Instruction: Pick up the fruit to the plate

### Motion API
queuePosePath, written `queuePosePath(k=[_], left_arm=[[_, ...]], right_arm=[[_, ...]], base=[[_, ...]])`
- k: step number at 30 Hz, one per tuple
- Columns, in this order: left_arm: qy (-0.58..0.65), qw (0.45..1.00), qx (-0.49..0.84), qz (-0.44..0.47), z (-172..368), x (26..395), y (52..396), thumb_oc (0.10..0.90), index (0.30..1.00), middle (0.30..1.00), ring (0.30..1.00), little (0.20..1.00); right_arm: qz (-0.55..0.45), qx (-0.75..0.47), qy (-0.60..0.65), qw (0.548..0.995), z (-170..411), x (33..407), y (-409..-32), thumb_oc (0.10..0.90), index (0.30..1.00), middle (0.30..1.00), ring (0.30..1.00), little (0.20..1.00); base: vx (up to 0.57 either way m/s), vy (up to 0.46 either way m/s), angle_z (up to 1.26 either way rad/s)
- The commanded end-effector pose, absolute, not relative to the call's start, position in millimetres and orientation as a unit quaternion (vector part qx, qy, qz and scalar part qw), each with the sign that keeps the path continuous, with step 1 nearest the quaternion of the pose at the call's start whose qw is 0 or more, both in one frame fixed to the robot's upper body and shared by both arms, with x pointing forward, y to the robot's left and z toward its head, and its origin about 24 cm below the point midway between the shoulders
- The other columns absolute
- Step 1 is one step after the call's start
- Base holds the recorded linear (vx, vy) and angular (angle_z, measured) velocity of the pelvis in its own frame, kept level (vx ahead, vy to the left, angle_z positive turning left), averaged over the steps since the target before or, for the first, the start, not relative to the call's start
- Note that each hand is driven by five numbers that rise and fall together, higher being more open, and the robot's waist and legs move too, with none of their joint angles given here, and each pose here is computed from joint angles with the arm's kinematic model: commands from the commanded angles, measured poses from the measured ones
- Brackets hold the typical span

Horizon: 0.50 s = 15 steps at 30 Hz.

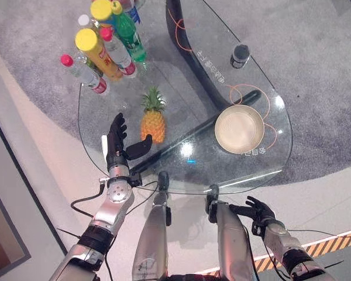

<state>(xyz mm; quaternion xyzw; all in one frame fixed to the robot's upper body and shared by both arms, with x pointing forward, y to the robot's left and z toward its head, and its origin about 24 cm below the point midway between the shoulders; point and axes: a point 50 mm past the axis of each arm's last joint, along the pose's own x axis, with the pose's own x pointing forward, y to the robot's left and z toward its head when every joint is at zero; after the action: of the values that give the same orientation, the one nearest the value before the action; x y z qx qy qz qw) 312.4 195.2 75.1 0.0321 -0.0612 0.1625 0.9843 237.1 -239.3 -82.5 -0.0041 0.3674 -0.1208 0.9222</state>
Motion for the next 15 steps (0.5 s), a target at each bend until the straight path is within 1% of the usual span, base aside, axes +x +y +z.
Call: queuePosePath(k=[1,15], left_arm=[[-0.171,0.965,0.044,0.196,123,319,215,0.800,0.900,0.900,0.900,0.900],[-0.155,0.968,0.022,0.195,123,334,216,0.800,0.900,0.900,0.900,0.900]], right_arm=[[-0.118,-0.049,0.455,0.881,-111,188,-245,0.800,0.900,0.900,0.900,0.900],[-0.107,-0.055,0.443,0.889,-104,199,-238,0.800,0.900,0.900,0.900,0.900]], base=[[0.03,0.043,-0.08],[0.00,0.015,-0.02]])
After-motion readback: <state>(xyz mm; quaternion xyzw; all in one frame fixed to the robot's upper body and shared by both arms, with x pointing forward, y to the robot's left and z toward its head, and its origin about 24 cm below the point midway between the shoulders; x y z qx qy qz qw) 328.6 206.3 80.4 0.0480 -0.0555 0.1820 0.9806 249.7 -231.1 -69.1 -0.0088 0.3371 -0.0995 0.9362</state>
